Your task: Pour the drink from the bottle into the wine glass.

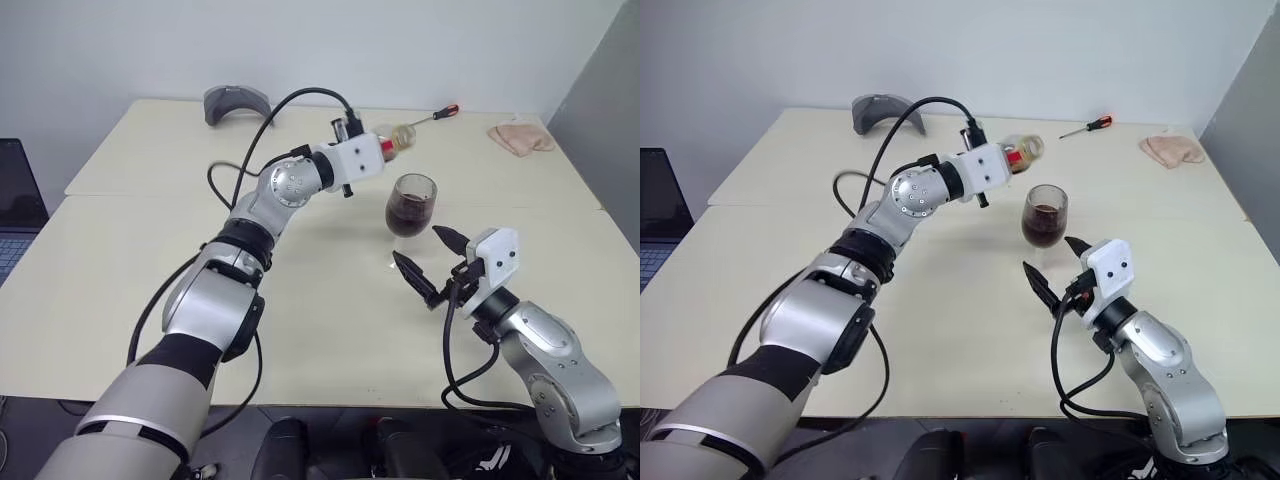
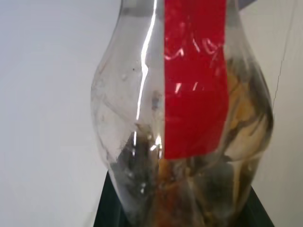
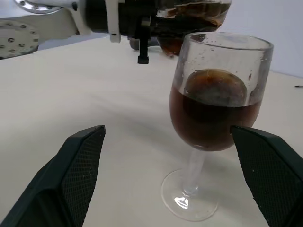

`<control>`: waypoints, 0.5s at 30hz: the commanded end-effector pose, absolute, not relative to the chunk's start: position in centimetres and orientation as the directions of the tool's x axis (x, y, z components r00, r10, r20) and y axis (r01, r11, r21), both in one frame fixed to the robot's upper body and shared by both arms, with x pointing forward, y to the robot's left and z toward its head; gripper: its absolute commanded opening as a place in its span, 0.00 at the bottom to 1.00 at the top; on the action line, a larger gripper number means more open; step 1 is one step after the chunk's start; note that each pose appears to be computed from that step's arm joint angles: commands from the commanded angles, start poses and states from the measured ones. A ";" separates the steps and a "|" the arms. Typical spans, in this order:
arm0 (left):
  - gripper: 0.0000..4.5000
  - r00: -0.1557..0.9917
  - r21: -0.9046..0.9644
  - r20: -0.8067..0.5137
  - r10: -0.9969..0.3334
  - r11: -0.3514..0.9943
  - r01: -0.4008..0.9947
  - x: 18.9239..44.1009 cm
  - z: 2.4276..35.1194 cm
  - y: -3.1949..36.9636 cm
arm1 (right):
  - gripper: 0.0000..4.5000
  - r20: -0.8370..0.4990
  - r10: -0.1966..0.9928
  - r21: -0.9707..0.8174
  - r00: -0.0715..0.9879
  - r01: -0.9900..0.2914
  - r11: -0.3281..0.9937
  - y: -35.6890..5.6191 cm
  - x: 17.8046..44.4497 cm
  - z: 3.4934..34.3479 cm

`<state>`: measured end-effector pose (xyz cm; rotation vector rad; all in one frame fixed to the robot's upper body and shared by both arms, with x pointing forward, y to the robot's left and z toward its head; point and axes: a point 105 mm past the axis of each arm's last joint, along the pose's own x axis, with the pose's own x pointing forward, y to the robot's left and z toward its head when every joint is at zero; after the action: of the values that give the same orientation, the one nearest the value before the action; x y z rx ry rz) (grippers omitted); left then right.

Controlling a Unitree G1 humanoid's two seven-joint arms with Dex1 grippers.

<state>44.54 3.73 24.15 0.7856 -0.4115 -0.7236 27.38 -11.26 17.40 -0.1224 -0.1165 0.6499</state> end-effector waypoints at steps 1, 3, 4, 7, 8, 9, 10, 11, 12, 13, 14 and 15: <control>0.17 0.761 0.561 0.176 -0.624 0.699 0.443 45.0 24.8 7.5 | 1.00 0.057 0.720 -0.157 0.691 -0.706 0.690 -9.4 25.6 18.1; 0.17 0.802 0.486 0.180 -0.570 0.760 0.432 45.0 24.0 9.4 | 1.00 0.037 0.738 -0.164 0.674 -0.724 0.670 -9.0 25.5 17.9; 0.17 0.837 0.438 0.178 -0.518 0.803 0.404 45.0 23.2 11.2 | 1.00 0.027 0.741 -0.170 0.671 -0.727 0.665 -8.7 25.9 17.6; 0.17 0.907 0.357 0.147 -0.396 0.876 0.324 44.6 20.8 15.4 | 1.00 -0.011 0.766 -0.180 0.643 -0.755 0.631 -7.8 26.5 17.0; 0.17 0.920 0.326 0.143 -0.365 0.895 0.304 44.4 20.3 16.4 | 1.00 -0.019 0.781 -0.175 0.625 -0.771 0.613 -7.4 26.6 16.9; 0.17 0.935 0.308 0.130 -0.330 0.910 0.278 44.1 19.5 17.6 | 1.00 -0.027 0.794 -0.177 0.608 -0.784 0.595 -6.9 26.8 16.9; 0.17 0.946 0.285 0.123 -0.301 0.923 0.257 43.9 18.9 18.5 | 1.00 -0.031 0.806 -0.176 0.591 -0.797 0.577 -6.5 26.9 16.9; 0.17 0.953 0.259 0.124 -0.275 0.936 0.237 43.7 18.5 19.4 | 1.00 -0.033 0.818 -0.169 0.574 -0.810 0.561 -6.0 27.0 17.0; 0.17 0.958 0.242 0.123 -0.260 0.944 0.225 43.6 18.2 19.9 | 1.00 -0.036 0.824 -0.165 0.566 -0.816 0.554 -5.8 27.2 17.0; 0.17 0.961 0.233 0.122 -0.248 0.948 0.215 43.5 17.9 20.3 | 1.00 -0.042 0.831 -0.165 0.554 -0.824 0.542 -5.5 27.2 16.9; 0.17 0.966 0.215 0.120 -0.228 0.956 0.199 43.4 17.5 20.9 | 1.00 -0.047 0.842 -0.164 0.538 -0.835 0.525 -5.2 27.3 16.9; 0.17 0.971 0.203 0.115 -0.208 0.962 0.182 43.4 17.1 21.3 | 1.00 -0.052 0.849 -0.166 0.526 -0.842 0.512 -4.9 27.3 16.9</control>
<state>43.43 20.72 14.83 0.2010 -0.0501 -0.2301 27.53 -5.44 16.33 -0.1717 -0.0145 0.9822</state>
